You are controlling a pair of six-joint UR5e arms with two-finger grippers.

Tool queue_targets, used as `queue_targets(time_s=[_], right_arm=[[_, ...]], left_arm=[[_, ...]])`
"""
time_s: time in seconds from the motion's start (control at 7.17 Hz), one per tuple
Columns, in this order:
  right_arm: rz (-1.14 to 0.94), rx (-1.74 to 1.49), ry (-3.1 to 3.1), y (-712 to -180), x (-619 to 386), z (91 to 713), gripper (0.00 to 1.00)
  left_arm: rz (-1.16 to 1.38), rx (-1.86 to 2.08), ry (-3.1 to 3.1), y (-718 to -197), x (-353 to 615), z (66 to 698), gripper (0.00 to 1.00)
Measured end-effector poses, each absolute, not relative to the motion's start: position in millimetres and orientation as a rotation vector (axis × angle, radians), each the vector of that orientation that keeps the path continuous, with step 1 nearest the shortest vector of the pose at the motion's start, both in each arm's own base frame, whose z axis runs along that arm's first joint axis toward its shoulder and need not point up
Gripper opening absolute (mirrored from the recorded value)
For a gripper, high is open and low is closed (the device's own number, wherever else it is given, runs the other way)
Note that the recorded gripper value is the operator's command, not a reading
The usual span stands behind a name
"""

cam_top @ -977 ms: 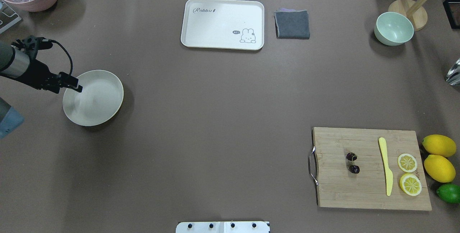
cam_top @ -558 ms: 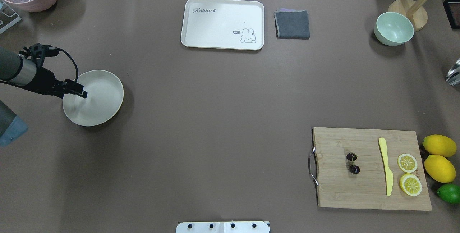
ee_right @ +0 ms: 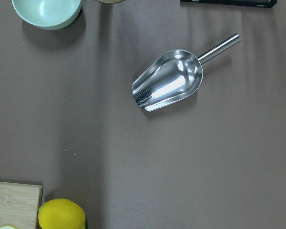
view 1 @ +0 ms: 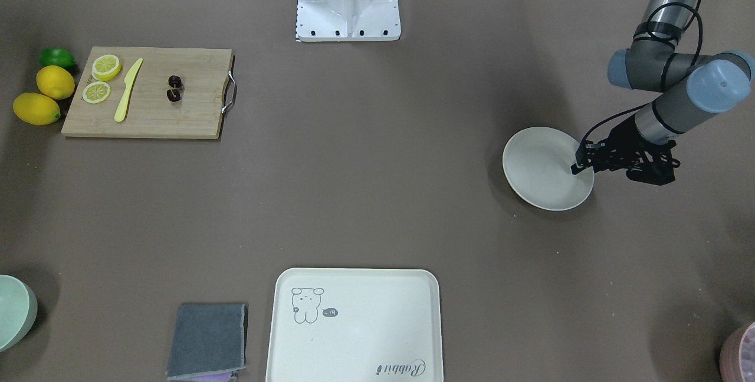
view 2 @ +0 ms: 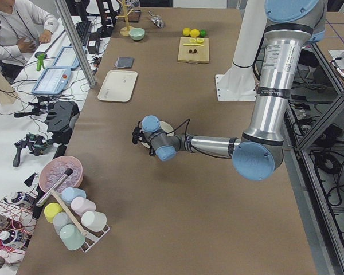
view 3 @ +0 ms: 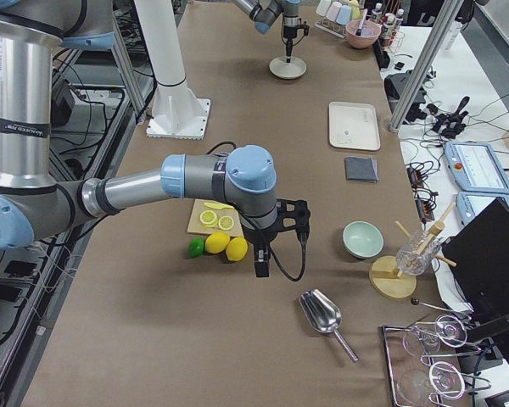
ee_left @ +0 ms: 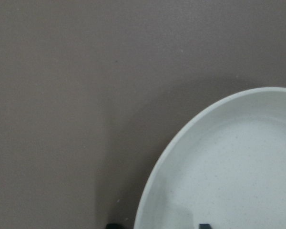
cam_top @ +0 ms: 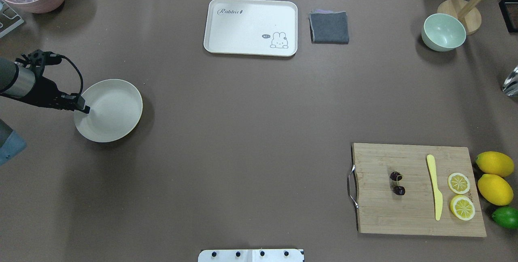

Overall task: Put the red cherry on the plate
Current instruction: 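Push the white plate with the left gripper toward the table center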

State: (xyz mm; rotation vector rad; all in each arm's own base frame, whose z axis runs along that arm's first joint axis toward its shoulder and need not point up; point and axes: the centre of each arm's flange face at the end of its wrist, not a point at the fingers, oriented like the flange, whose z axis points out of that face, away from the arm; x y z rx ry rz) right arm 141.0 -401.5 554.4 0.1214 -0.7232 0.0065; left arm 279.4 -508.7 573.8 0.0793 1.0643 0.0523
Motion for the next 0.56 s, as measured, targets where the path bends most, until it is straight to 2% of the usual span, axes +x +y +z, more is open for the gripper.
queue_targets(time_s=[0.56], right_arm=[[0.007,0.12,-0.725,-400.1,140.7,554.1,1.0]], left_arm=[[0.008,0.041,1.134,-532.1,229.1,554.9,0.0]])
